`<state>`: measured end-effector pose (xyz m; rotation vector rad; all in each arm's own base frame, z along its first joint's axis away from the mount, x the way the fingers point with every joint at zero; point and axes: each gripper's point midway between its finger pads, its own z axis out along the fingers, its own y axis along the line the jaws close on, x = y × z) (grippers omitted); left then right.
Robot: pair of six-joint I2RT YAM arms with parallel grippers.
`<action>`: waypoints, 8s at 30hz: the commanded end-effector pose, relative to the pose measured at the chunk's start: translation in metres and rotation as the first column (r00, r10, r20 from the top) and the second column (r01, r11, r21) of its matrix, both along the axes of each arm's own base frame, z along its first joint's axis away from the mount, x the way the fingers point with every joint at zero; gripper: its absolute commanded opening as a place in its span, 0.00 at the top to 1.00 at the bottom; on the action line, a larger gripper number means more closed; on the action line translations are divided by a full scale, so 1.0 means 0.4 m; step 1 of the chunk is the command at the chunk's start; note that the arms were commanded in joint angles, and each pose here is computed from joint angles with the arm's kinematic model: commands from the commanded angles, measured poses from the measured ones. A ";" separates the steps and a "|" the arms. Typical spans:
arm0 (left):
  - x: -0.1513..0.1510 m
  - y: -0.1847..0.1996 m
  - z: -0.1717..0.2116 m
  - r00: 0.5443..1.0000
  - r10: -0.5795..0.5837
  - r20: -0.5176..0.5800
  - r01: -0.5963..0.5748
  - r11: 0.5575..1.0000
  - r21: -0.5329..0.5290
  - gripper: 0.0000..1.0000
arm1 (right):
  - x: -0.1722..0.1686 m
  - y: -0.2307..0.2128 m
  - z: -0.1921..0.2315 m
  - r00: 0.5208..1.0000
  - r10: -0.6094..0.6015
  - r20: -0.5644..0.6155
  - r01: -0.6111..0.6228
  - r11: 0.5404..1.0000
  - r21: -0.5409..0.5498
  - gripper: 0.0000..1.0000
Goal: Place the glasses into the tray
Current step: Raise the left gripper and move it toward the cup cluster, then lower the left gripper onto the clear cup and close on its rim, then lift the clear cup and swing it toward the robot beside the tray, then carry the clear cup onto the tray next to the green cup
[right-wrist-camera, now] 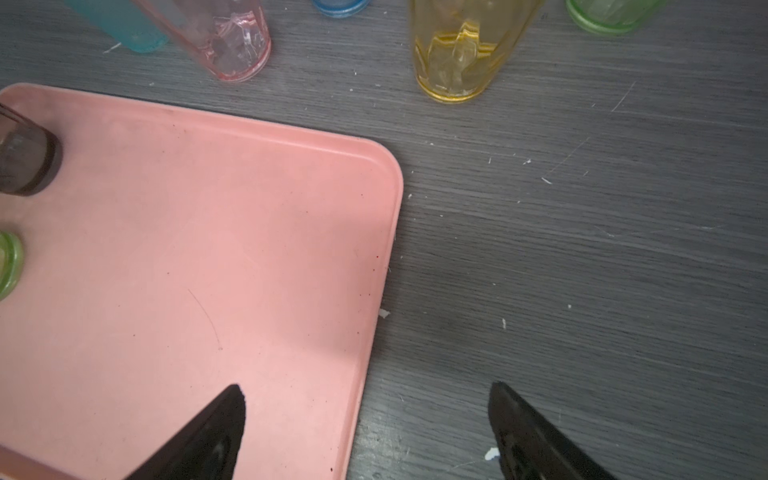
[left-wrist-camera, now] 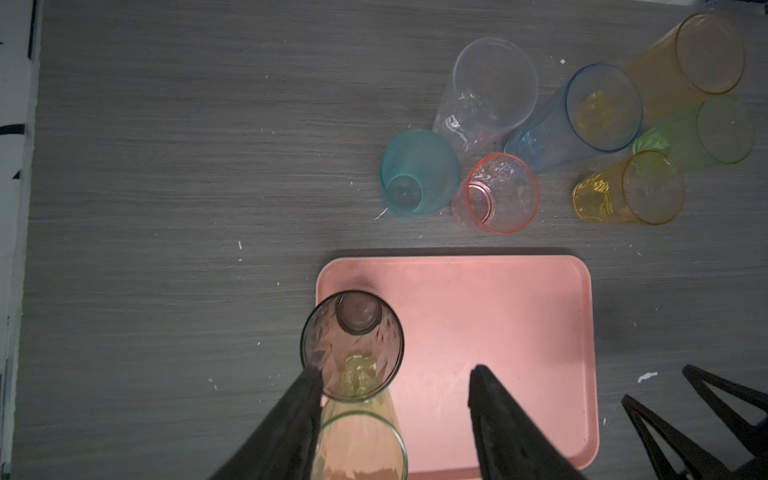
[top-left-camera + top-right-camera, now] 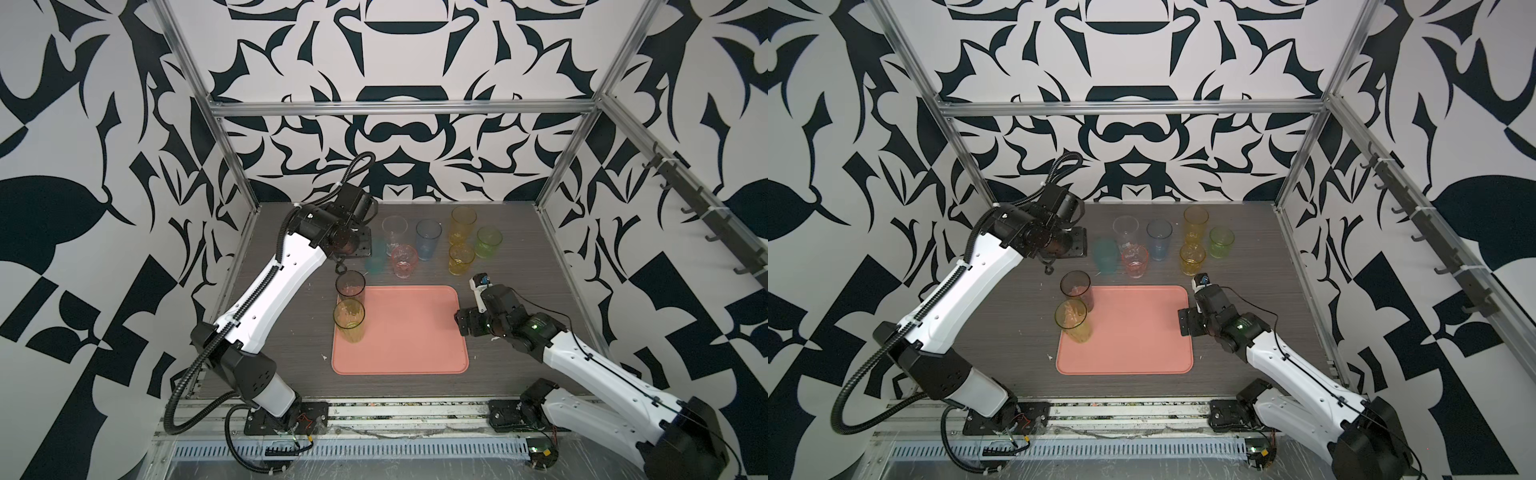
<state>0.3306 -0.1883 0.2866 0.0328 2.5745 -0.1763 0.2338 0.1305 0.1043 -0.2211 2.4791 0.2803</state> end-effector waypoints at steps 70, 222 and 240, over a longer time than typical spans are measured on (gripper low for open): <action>0.462 -0.208 -0.337 0.996 0.009 -0.091 -0.020 0.992 -0.128 0.71 | 0.016 0.019 0.000 1.000 0.020 -0.009 -0.020 1.000 0.006 0.05; -0.523 0.355 -0.277 0.878 0.321 -0.355 -0.295 0.947 0.125 1.00 | 0.009 0.024 0.005 1.000 0.029 0.002 -0.030 0.999 0.030 0.09; -0.501 0.259 -0.322 0.955 0.176 -0.238 -0.161 0.983 0.084 1.00 | 0.008 0.026 0.006 0.999 0.032 0.004 -0.033 0.999 0.036 0.09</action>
